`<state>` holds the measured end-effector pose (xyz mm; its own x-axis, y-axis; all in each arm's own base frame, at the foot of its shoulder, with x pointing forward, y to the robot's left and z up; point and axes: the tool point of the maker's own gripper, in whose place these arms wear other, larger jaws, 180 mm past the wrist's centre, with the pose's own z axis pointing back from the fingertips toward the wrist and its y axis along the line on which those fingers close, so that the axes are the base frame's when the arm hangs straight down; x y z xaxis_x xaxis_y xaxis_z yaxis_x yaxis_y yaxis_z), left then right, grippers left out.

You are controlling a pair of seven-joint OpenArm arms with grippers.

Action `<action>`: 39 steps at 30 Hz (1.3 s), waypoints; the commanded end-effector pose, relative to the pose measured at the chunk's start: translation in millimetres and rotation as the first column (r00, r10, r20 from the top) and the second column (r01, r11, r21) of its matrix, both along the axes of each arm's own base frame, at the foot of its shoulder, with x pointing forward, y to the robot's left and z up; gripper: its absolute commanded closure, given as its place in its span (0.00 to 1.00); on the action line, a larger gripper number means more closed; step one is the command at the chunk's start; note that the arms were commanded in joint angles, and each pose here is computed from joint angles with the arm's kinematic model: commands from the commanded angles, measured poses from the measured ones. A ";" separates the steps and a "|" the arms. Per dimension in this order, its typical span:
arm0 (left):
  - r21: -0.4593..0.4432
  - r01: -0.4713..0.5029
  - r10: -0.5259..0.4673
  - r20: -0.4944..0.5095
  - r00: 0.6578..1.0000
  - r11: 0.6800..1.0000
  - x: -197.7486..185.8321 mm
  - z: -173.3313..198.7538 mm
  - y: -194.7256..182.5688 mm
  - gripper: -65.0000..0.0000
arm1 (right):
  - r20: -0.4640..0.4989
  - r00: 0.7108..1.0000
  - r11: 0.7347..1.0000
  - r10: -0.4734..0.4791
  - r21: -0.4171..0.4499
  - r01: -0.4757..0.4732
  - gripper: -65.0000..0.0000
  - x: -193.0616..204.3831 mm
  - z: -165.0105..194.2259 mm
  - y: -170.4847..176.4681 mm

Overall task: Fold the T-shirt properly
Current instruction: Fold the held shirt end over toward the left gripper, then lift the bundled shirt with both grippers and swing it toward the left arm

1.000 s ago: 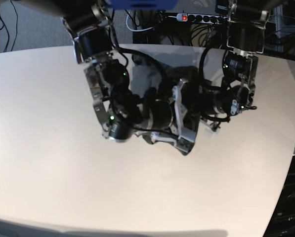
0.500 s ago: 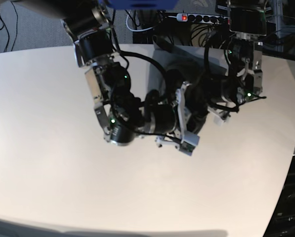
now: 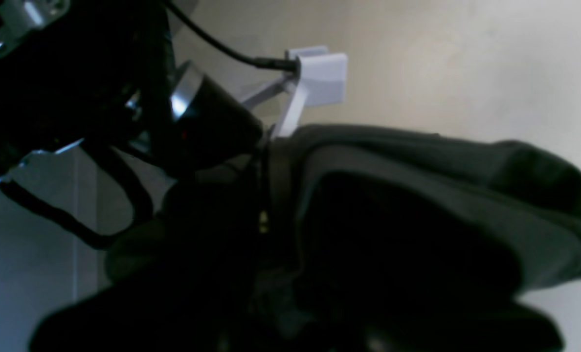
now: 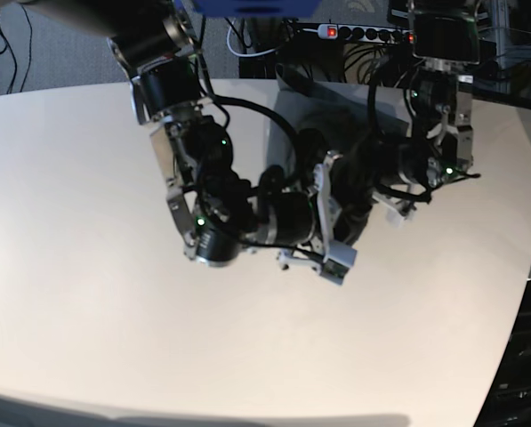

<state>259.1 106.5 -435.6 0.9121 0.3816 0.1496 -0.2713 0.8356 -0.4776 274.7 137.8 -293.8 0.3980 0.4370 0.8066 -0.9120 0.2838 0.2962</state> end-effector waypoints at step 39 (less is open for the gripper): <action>-0.147 -0.170 0.203 0.252 0.946 0.974 28.5 118.7 72.8 0.97 | 0.035 0.999 0.999 -0.009 0.032 0.008 0.99 11.7 11.8 -1.4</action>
